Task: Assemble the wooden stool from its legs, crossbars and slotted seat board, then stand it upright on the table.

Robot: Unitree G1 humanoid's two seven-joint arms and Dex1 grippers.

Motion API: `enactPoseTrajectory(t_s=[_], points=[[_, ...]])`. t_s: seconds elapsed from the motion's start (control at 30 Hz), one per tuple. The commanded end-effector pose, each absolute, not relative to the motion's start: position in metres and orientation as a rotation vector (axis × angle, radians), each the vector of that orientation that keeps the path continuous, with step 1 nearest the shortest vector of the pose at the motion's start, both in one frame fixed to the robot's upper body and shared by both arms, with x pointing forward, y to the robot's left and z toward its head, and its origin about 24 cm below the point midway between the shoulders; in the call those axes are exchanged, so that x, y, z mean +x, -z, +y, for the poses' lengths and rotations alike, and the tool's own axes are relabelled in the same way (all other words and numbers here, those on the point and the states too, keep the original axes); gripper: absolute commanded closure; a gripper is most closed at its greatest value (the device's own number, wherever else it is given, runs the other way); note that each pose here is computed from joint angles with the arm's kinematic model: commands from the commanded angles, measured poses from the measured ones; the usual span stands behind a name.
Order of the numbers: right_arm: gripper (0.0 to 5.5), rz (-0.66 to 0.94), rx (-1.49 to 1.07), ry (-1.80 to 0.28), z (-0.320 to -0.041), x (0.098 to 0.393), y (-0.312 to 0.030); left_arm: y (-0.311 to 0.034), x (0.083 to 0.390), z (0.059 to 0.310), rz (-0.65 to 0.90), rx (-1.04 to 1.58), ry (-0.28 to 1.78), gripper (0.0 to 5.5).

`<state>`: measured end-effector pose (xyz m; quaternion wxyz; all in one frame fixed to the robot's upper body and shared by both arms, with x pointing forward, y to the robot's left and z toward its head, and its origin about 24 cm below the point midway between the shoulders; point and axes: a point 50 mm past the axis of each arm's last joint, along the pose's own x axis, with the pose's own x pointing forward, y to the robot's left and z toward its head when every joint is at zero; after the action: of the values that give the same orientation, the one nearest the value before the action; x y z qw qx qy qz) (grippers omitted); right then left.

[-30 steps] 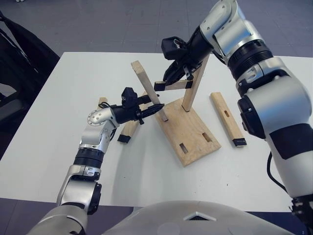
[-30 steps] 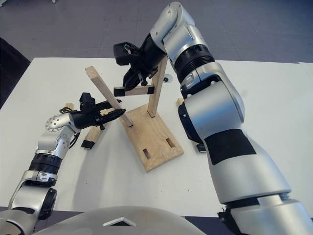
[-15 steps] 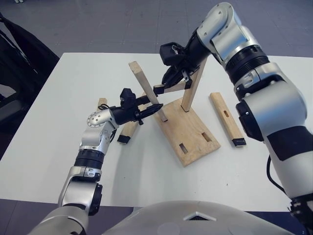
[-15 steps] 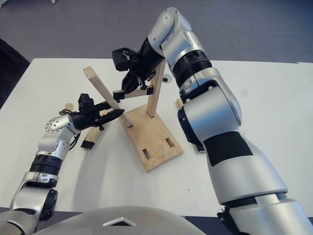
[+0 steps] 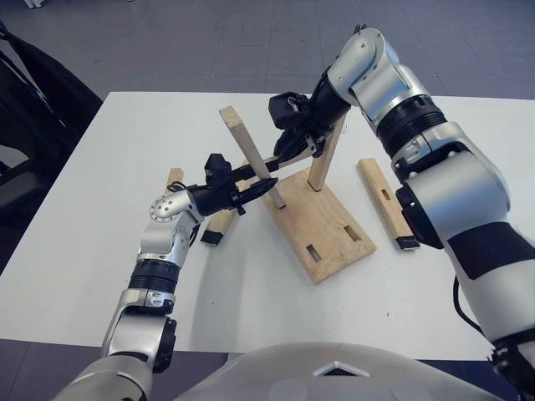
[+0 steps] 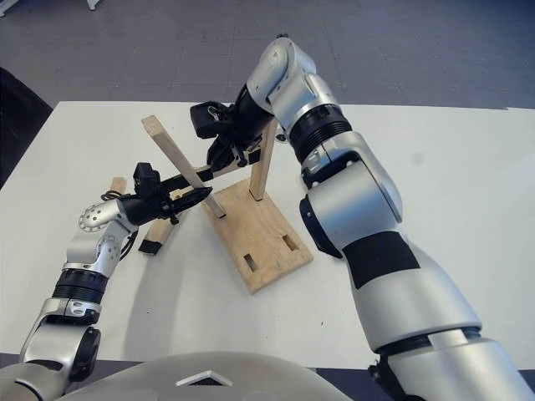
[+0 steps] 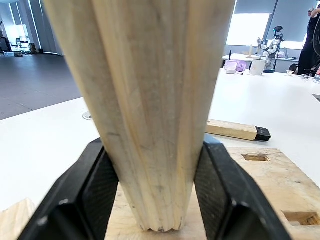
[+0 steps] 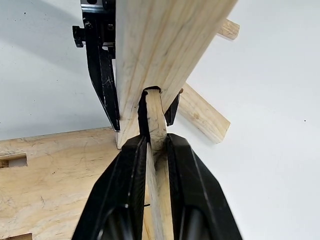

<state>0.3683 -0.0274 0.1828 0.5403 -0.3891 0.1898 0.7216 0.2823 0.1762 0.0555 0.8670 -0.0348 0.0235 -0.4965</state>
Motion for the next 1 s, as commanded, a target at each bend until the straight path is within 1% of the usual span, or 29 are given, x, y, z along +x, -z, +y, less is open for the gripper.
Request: enactPoseTrajectory(t_s=[0.03, 0.13, 0.27, 0.3, 0.33, 0.5, 0.57, 0.67, 0.73, 0.8, 0.83, 0.87, 0.9, 0.97, 1.0], points=[[5.02, 0.450, -0.773, -1.643, -0.031, 0.372, -0.178, -0.024, 0.272, 0.194, 0.249, 0.033, 0.946, 3.45], [5.02, 0.343, -0.809, -1.620, -0.035, 0.377, -0.209, -0.025, 0.274, 0.192, 0.242, 0.042, 0.941, 3.45], [5.02, 0.304, -0.839, -1.595, -0.042, 0.379, -0.221, -0.027, 0.278, 0.190, 0.227, 0.045, 0.935, 3.45], [4.66, 0.302, -0.838, -1.585, -0.043, 0.380, -0.221, -0.028, 0.278, 0.190, 0.225, 0.045, 0.938, 3.45], [4.43, 0.300, -0.831, -1.573, -0.044, 0.381, -0.221, -0.028, 0.278, 0.190, 0.224, 0.044, 0.940, 3.45], [3.50, 0.269, -0.817, -1.555, -0.043, 0.382, -0.226, -0.026, 0.276, 0.190, 0.226, 0.043, 0.941, 3.45], [3.48, 0.214, -0.792, -1.542, -0.043, 0.382, -0.238, -0.025, 0.276, 0.189, 0.226, 0.043, 0.943, 3.45], [3.48, -0.003, -0.670, -1.480, -0.051, 0.382, -0.286, -0.026, 0.279, 0.188, 0.232, 0.071, 0.934, 3.45], [3.48, -0.123, -0.571, -1.368, -0.068, 0.384, -0.313, -0.027, 0.280, 0.187, 0.239, 0.091, 0.941, 3.45], [3.48, -0.205, -0.465, -1.178, -0.097, 0.389, -0.332, -0.030, 0.284, 0.186, 0.246, 0.106, 0.958, 3.45], [3.67, -0.216, -0.429, -1.053, -0.119, 0.393, -0.333, -0.031, 0.287, 0.187, 0.258, 0.120, 0.975, 3.45], [3.84, -0.211, -0.387, -0.914, -0.145, 0.397, -0.327, -0.033, 0.291, 0.189, 0.272, 0.153, 0.998, 3.45], [4.03, -0.197, -0.361, -0.813, -0.164, 0.400, -0.321, -0.034, 0.294, 0.191, 0.283, 0.178, 1.014, 3.45], [4.41, -0.134, -0.291, -0.597, -0.203, 0.406, -0.294, -0.041, 0.302, 0.193, 0.282, 0.206, 1.042, 3.45], [4.66, -0.076, -0.276, -0.482, -0.223, 0.407, -0.272, -0.046, 0.306, 0.191, 0.270, 0.212, 1.060, 3.45]])
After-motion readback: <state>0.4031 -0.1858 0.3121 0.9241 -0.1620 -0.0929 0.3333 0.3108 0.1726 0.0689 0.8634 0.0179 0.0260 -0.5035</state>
